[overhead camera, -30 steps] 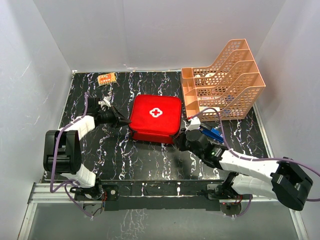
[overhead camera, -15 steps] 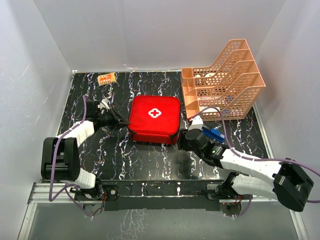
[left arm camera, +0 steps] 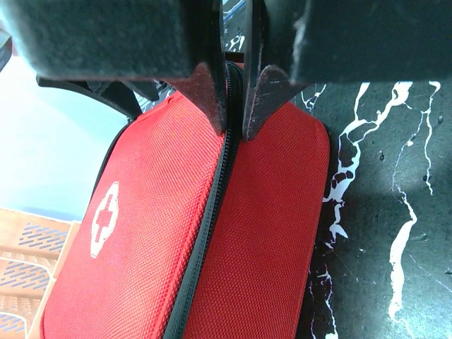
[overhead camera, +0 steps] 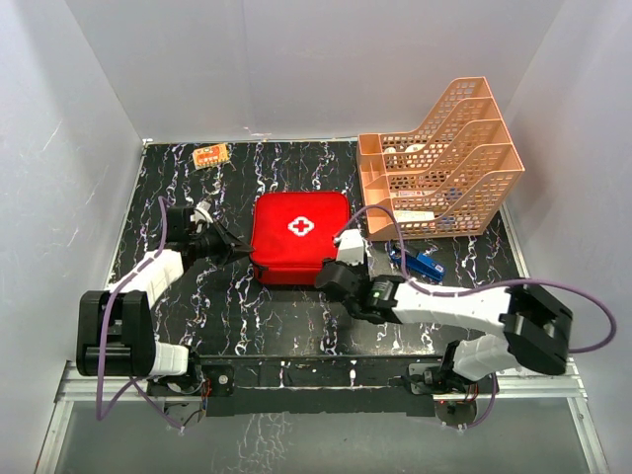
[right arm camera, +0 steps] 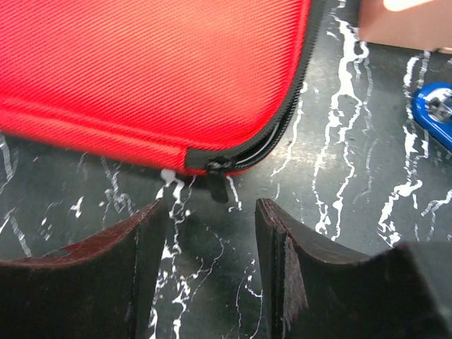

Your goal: Organize the medicine kit

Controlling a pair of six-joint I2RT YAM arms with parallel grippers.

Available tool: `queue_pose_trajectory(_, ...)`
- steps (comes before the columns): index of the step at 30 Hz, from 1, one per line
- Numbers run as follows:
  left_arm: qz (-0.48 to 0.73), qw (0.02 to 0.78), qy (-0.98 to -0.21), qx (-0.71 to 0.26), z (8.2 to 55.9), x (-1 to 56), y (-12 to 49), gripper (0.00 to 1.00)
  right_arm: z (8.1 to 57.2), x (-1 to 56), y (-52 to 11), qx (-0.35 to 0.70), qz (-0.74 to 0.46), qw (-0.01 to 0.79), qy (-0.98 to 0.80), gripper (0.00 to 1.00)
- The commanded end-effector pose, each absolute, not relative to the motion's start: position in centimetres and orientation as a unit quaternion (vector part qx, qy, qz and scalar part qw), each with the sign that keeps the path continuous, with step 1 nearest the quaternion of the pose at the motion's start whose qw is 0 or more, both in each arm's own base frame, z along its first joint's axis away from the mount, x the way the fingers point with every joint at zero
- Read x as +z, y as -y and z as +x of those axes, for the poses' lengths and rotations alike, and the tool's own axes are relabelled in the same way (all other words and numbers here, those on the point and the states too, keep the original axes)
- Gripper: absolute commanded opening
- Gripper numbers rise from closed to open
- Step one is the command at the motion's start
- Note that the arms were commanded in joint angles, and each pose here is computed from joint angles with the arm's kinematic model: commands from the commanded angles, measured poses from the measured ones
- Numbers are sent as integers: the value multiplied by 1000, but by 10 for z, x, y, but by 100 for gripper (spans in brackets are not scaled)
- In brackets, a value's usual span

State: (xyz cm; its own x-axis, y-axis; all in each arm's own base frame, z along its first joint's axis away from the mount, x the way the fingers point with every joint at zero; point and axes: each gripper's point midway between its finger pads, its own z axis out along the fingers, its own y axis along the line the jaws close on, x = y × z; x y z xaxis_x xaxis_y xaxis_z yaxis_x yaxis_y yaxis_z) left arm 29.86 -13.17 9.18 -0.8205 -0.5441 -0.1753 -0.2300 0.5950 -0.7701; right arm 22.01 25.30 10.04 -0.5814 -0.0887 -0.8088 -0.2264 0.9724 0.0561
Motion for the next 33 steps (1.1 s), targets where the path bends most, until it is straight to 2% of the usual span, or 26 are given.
queue_pose_trajectory(1,-244,188,-877,-368,285,84,124,0,237,110,-230,-20,5,474,-880,48)
queue_pose_trajectory(7,-246,190,-878,-365,279,82,122,0,244,107,-243,-56,-3,477,-877,38)
queue_pose_trajectory(13,-251,196,-879,-355,278,80,119,0,245,115,-243,-50,6,485,-873,19)
queue_pose_trajectory(15,-253,197,-880,-352,278,79,118,0,243,116,-237,-49,14,487,-872,15)
queue_pose_trajectory(23,-259,203,-881,-340,281,77,114,0,243,113,-226,-22,10,481,-876,6)
queue_pose_trajectory(26,-261,206,-881,-336,281,76,113,0,247,110,-224,-1,-10,470,-883,6)
queue_pose_trajectory(28,-261,204,-881,-337,282,75,113,0,249,109,-224,27,-20,466,-884,0)
queue_pose_trajectory(33,-259,203,-880,-343,283,76,115,0,255,101,-221,66,-58,452,-888,0)
